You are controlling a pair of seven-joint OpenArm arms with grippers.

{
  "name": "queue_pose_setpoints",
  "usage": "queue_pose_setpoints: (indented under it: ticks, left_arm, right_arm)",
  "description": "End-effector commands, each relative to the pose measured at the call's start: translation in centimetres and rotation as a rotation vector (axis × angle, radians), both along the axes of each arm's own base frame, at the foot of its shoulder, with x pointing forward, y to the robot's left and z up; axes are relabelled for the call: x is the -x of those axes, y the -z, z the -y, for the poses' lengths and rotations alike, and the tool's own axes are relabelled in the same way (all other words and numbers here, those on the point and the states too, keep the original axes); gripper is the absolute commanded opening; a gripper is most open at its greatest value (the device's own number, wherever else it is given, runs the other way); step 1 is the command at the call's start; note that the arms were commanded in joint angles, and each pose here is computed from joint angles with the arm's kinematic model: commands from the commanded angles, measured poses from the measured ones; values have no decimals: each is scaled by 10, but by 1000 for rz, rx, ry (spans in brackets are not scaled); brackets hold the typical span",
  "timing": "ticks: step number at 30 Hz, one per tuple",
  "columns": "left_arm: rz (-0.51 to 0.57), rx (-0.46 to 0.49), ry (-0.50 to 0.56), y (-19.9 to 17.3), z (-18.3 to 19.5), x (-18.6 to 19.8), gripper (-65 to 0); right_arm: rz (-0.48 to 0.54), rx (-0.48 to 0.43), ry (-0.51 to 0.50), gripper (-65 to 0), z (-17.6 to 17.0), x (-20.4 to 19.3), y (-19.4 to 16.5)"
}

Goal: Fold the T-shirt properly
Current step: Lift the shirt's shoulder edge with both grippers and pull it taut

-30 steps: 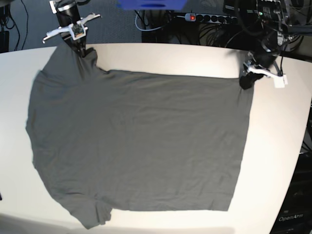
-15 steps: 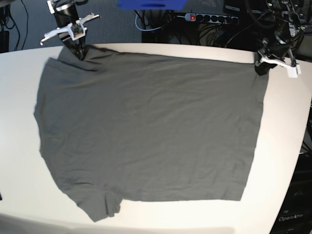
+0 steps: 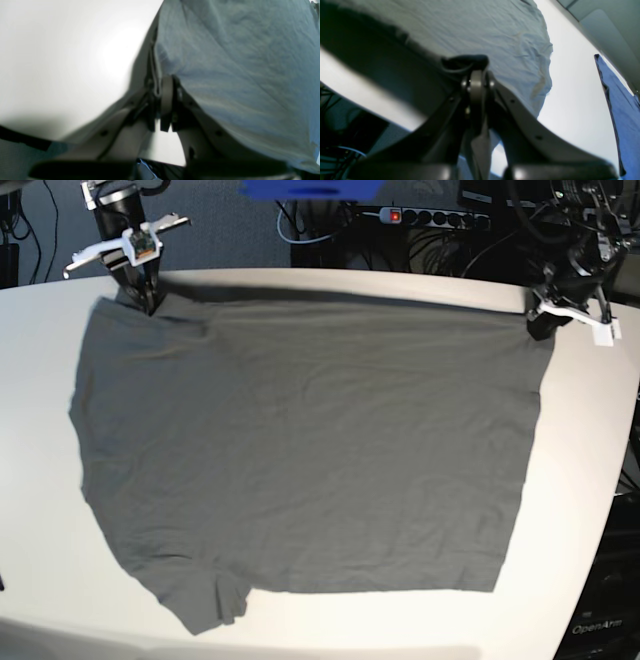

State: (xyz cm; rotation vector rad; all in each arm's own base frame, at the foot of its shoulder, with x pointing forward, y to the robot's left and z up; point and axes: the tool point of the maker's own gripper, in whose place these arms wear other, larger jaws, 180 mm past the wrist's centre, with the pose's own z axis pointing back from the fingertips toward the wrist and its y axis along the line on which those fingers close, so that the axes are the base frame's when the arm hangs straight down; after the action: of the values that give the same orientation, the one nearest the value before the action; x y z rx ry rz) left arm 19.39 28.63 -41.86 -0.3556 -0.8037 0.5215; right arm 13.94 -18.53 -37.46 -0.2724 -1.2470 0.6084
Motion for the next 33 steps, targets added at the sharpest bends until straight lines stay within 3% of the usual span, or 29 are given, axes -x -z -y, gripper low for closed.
queue_pose_setpoints:
  ticks: [1, 27, 33]
  left_arm:
    - [42, -22, -3, -12, -7, -8, -628]
    - [177, -59, 25, -53, -3, -49, -628]
    - [206, -59, 24, -60, -3, -59, -628]
  right_arm:
    - [36, 8, 2, -643, 4, -2, -10]
    - [207, 26, -19, -638, 7, -64, -41]
    - [199, -38, -73, -638, -6, -78, -42]
